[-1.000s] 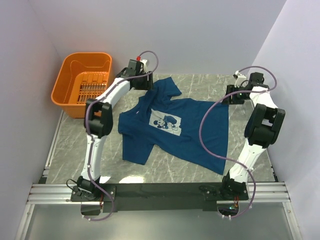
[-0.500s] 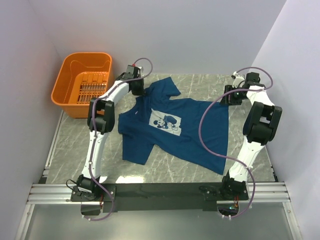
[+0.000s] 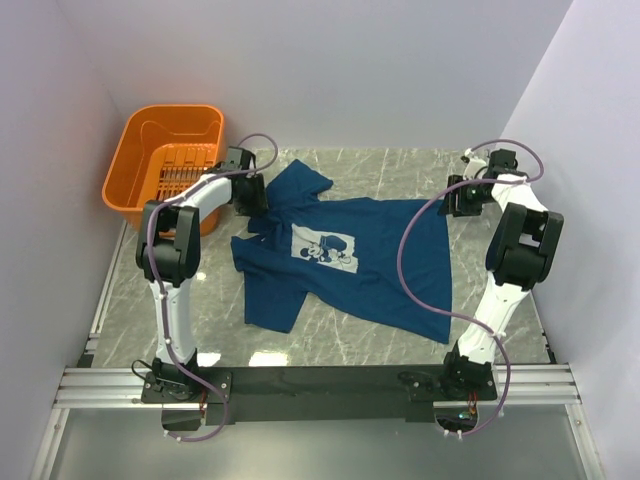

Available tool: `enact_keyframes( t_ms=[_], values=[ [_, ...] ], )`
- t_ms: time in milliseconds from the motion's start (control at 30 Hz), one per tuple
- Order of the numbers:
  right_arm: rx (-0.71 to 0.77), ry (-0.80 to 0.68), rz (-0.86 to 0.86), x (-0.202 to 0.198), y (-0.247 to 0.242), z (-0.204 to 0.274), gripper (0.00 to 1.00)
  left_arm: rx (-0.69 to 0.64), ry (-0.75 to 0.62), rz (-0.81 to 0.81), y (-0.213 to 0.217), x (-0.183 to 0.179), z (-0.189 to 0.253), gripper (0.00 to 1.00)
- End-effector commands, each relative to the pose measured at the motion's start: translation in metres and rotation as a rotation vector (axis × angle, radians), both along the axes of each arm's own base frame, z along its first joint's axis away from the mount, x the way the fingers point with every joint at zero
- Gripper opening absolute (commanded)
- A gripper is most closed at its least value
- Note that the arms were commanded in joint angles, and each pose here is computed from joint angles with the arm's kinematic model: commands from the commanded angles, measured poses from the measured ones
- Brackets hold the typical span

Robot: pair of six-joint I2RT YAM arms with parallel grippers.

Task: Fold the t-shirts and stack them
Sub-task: Flatten the tshirt out

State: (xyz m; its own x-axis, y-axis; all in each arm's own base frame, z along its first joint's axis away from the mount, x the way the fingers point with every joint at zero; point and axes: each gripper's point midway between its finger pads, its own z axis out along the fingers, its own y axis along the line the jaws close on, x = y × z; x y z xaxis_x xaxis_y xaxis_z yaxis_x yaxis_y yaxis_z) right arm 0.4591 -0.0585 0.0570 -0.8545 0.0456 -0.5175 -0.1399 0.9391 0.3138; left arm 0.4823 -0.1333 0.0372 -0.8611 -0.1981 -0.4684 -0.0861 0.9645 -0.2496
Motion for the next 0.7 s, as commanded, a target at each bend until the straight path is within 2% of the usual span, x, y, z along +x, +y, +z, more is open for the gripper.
enact_keyframes(
  t_ms=[0,233,400,467,500,667],
  values=[
    [0.015,-0.078,0.008,0.026,0.005,0.028,0.61,-0.053,-0.154,-0.027,-0.013,0.021,0.054,0.57],
    [-0.04,-0.03,-0.142,0.062,-0.01,0.015,0.61,-0.1,-0.313,-0.117,-0.032,0.063,0.102,0.59],
    [-0.072,0.001,-0.141,0.068,-0.008,0.001,0.61,-0.144,-0.325,-0.128,-0.043,0.092,0.098,0.61],
    [-0.079,0.013,-0.143,0.07,-0.007,-0.003,0.61,-0.18,-0.37,-0.132,-0.049,0.105,0.111,0.66],
    [-0.082,0.015,-0.143,0.07,-0.007,-0.004,0.6,-0.201,-0.361,-0.125,-0.051,0.11,0.104,0.73],
    [-0.084,0.046,-0.138,0.068,-0.004,-0.015,0.55,-0.296,-0.39,-0.12,-0.061,0.133,0.106,0.77]
  ],
)
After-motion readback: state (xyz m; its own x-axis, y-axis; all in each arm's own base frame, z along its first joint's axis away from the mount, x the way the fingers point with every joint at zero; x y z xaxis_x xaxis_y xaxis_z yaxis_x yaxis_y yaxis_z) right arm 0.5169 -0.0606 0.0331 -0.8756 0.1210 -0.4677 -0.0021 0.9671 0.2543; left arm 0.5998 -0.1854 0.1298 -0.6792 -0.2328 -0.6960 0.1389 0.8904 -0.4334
